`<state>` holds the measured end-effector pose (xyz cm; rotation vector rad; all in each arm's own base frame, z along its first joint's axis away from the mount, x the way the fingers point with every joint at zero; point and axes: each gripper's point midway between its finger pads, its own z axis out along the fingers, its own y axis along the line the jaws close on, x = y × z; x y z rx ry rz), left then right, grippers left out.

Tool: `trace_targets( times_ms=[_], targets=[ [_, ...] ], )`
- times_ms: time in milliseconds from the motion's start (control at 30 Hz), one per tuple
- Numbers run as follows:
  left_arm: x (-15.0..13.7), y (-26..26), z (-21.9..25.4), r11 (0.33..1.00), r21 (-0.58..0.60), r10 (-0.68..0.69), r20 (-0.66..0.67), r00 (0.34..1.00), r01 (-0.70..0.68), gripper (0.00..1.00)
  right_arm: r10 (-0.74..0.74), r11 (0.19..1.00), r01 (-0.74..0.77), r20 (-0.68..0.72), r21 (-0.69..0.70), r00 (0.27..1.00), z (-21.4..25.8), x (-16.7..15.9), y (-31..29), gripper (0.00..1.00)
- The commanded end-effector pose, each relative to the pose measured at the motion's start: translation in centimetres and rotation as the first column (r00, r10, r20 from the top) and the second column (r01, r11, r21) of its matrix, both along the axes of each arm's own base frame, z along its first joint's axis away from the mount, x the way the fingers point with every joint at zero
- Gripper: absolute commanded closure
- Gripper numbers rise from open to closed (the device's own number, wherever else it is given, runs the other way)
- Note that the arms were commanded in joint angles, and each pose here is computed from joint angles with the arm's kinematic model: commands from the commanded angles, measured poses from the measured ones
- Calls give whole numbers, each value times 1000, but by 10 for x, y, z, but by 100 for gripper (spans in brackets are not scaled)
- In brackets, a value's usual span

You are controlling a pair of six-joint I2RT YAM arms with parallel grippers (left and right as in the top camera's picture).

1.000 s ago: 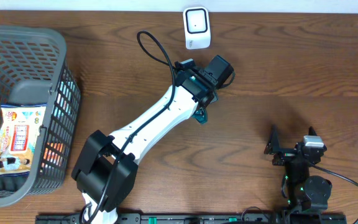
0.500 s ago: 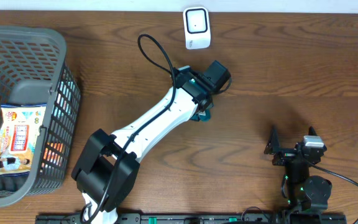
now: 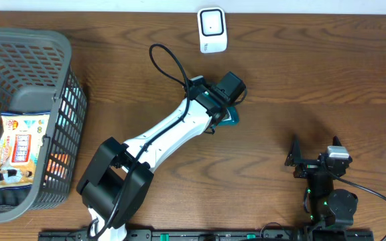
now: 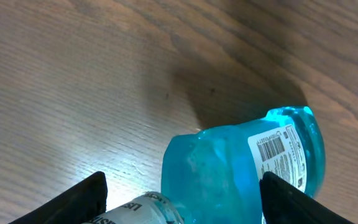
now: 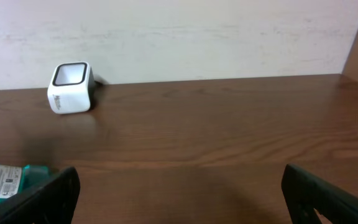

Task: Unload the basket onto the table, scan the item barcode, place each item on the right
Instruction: 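Lower the bottle onto the table and open the left gripper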

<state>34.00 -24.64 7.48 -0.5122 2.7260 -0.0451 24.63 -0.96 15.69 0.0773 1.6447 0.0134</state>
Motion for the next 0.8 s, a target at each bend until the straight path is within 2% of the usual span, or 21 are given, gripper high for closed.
trace_targets(
  times_ms=[0,300,333,367,567,767],
  targets=[
    [-18,13,-28,998,42,58,-59,997,-55,25,-7,1000,7,0,-13,1000,0,0,-1,1],
    [-33,5,-47,993,13,116,-55,992,-115,25,-7,1000,7,0,-13,1000,0,0,-1,1],
    [-34,5,-47,993,13,114,-56,992,-113,23,-7,1000,7,0,-13,1000,0,0,-1,1],
    [-35,5,-47,994,16,112,-58,992,-112,16,-7,1000,7,0,-13,1000,0,0,-1,1],
    [-51,14,-50,990,47,135,-125,983,-130,12,-7,1000,7,0,-13,1000,0,0,-1,1],
    [-66,12,-46,958,-12,277,-200,940,-285,6,-7,1000,7,0,-13,1000,0,0,-1,1]
  ],
)
